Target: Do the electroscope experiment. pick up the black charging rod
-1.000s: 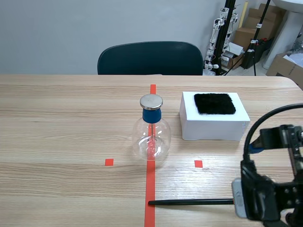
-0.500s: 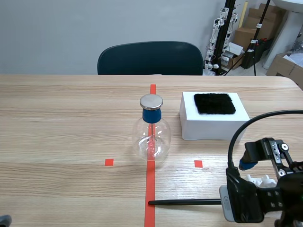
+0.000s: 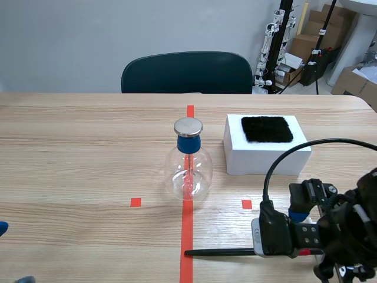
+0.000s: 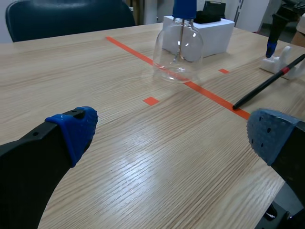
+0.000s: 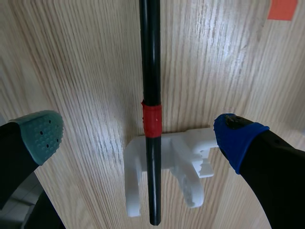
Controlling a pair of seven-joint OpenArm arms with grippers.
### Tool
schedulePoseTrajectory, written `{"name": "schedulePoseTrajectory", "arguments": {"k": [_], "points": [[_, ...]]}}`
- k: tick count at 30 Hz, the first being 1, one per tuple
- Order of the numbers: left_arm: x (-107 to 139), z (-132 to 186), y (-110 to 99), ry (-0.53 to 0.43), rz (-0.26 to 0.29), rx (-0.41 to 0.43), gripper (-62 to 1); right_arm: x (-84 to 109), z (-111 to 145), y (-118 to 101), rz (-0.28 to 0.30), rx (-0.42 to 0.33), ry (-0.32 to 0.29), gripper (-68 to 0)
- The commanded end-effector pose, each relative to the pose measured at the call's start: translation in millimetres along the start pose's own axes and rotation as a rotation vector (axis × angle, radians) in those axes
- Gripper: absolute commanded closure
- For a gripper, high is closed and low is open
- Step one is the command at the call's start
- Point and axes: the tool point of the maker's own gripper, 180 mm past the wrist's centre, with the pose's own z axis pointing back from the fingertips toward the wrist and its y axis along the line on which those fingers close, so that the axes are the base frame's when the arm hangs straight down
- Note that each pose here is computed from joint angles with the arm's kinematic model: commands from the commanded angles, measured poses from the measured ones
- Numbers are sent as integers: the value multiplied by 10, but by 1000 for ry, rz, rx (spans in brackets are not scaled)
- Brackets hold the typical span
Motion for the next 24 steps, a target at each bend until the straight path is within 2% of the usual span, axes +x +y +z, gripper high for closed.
{"name": "schedulePoseTrajectory", "arguments": {"k": [1,15,21,24], "points": [[154,-13,16,-63,-13,-8,-623,-33,4,-95,7,-6,14,-679],[147,-11,5,-64,-15,-6,-623,-36,-205,-60,17,110,26,-679],[149,-7,-65,-64,-62,-17,-623,-39,-216,-61,21,116,29,-679],[144,-12,-82,-62,-60,-24,-623,-39,-216,-62,20,116,28,-679]]}}
